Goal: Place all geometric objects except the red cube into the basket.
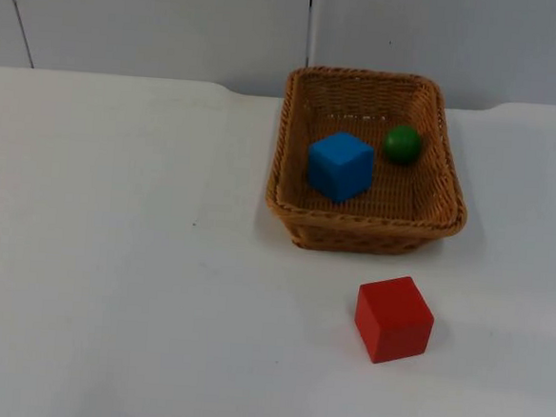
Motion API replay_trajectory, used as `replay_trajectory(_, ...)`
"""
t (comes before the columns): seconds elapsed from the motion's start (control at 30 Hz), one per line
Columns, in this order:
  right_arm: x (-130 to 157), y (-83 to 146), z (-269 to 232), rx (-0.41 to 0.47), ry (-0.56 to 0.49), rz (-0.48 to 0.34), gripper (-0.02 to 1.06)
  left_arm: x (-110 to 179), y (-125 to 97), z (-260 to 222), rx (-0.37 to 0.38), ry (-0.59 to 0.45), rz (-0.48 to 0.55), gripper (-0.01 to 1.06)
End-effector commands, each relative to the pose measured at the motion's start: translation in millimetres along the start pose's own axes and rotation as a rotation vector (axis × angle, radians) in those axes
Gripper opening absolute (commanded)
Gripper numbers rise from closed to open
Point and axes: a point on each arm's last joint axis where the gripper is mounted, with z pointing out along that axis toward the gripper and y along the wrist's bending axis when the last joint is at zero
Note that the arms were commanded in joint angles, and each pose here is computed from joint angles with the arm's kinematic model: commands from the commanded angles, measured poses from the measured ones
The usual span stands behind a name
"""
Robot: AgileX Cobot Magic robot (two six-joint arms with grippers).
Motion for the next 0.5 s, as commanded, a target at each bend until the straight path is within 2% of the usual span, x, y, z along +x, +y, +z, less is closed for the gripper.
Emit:
replay_trajectory(0.0, 0.6, -0.5, -0.2, 0.009, -0.002, 0.003, 0.78, 1.8, 0.6, 0.6, -0.009, 0.006, -0.004, 1.0)
replay_trajectory(0.13, 0.6, -0.8, -0.2, 0.013, -0.002, 0.002, 0.78, 2.0, 1.9, 0.6, -0.023, 0.008, -0.017, 1.0)
replay_trajectory(0.23, 0.6, -0.8, -0.2, 0.013, -0.002, 0.002, 0.78, 2.3, 5.8, 0.4, -0.066, 0.009, -0.06, 1.0)
replay_trajectory(0.47, 0.6, -0.7, -0.2, 0.012, -0.002, 0.003, 0.79, 2.3, 6.1, 0.4, -0.07, 0.009, -0.062, 1.0)
